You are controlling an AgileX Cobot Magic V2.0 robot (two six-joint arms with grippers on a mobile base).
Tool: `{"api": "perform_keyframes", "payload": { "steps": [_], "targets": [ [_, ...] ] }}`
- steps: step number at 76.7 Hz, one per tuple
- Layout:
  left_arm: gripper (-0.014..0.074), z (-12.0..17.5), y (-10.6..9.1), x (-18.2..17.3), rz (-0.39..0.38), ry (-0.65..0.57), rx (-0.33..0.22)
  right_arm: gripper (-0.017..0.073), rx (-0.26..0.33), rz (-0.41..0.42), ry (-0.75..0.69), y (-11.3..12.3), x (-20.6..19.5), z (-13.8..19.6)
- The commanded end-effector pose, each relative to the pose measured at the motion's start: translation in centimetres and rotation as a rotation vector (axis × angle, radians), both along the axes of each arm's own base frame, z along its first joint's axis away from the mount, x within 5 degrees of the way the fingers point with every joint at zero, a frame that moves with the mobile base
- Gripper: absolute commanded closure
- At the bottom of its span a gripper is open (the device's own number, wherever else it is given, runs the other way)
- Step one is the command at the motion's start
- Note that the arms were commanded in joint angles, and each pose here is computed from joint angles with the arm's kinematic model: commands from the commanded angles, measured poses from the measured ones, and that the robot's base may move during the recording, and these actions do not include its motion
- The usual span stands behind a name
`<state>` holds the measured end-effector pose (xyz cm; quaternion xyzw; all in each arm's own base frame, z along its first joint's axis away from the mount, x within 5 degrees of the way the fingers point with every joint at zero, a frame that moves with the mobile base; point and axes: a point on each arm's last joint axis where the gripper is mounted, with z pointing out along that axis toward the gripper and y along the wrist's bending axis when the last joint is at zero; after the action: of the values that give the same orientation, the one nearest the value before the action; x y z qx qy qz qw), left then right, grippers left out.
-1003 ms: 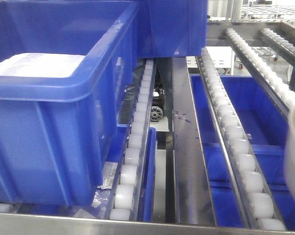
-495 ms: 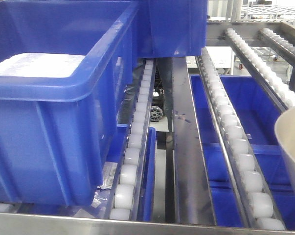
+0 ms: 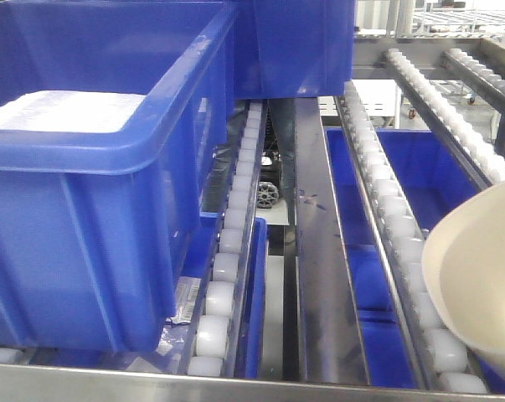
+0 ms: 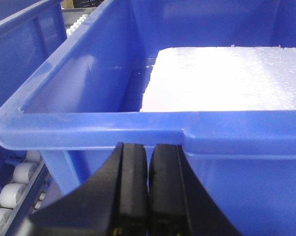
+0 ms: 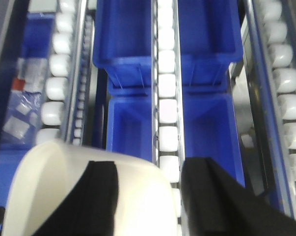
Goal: Move white bin to right shelf second layer
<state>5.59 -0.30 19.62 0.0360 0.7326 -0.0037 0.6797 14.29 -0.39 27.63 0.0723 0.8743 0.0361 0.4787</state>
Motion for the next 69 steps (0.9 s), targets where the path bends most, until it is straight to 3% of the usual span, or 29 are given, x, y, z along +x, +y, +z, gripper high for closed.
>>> {"api": "perform_keyframes", "payload": {
  "steps": [1, 22, 41, 69],
  "targets": [
    [0.0509, -0.4, 0.0, 0.1, -0.001, -0.064, -0.009, 0.0229, -0.006, -0.002, -0.128, 0.0, -0.6, 2.3],
    [0.0509, -0.4, 0.0, 0.1, -0.001, -0.064, -0.009, 0.0519, -0.009, 0.009, -0.187, 0.3, -4.4, 3.4],
    [0.0509, -0.4, 0.0, 0.1, -0.001, -0.064, -0.009, 0.0506, -0.082, 0.037, -0.354, 0.5, -8.1, 4.7],
    [0.0509, -0.4, 0.0, 0.1, -0.001, -0.064, -0.009, 0.0506, -0.084, 0.046, -0.368, 0.7, -10.5, 4.2]
  ]
}}
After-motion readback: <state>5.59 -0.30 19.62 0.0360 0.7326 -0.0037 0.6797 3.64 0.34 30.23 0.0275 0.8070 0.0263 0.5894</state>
